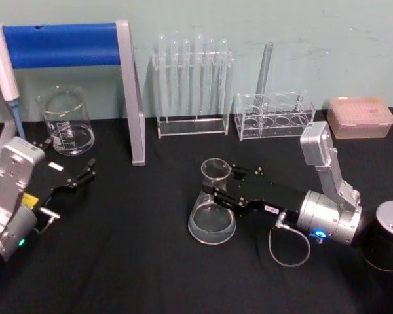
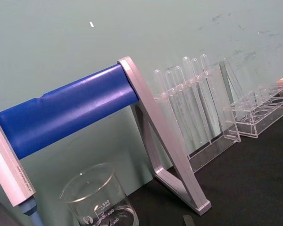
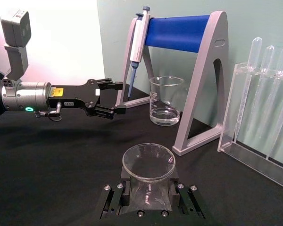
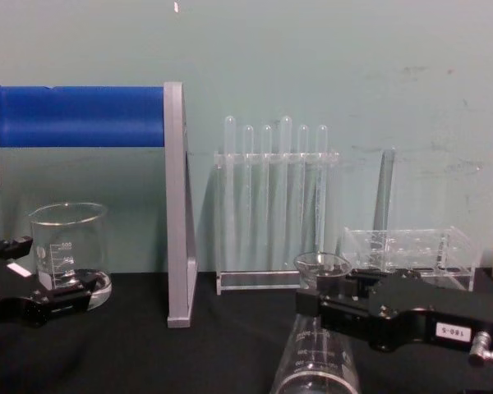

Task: Grasp the erlenmeyer flask with one hand, shake it three times, then place it back.

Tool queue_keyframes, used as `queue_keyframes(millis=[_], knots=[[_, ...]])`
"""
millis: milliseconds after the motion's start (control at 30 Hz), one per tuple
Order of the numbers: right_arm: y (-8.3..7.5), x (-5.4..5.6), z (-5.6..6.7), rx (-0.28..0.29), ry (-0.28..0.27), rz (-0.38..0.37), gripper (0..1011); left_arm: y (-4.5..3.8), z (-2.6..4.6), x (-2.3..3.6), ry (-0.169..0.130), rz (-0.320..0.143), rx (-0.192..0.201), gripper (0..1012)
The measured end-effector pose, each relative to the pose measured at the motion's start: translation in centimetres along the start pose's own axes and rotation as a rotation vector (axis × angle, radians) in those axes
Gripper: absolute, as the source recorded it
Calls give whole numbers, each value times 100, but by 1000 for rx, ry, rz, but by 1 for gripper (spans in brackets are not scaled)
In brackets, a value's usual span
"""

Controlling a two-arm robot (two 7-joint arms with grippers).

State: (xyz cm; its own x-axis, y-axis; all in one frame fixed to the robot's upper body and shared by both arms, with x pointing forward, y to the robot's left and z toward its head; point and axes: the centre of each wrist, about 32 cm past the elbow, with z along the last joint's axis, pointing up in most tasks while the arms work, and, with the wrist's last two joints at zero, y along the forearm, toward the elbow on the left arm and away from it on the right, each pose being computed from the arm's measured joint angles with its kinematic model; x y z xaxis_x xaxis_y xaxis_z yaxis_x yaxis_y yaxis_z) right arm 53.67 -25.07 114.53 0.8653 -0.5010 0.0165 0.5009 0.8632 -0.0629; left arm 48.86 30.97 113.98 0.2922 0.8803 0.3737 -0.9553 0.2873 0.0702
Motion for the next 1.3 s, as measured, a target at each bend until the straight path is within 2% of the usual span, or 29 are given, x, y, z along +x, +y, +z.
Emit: queue_keyframes(millis=[267,367,500,700,833,1033,1300], knots=[[-17,2,34,9,-6,-3,453,0,0,0,0,0,0,1001],[-24,7,97,36,-6,-21,456,0,0,0,0,0,0,1001],[-15,-1,242,86,-12,-69,456,0,0,0,0,0,0,1001],[2,-95,518,155,-30,-191,456,0,0,0,0,0,0,1001],[-24,-223,658,174,-27,-318,456,0,0,0,0,0,0,1001],[-87,-350,732,169,16,-467,456,0,0,0,0,0,0,1001],[-129,-405,729,145,37,-562,456,0,0,0,0,0,0,1001]])
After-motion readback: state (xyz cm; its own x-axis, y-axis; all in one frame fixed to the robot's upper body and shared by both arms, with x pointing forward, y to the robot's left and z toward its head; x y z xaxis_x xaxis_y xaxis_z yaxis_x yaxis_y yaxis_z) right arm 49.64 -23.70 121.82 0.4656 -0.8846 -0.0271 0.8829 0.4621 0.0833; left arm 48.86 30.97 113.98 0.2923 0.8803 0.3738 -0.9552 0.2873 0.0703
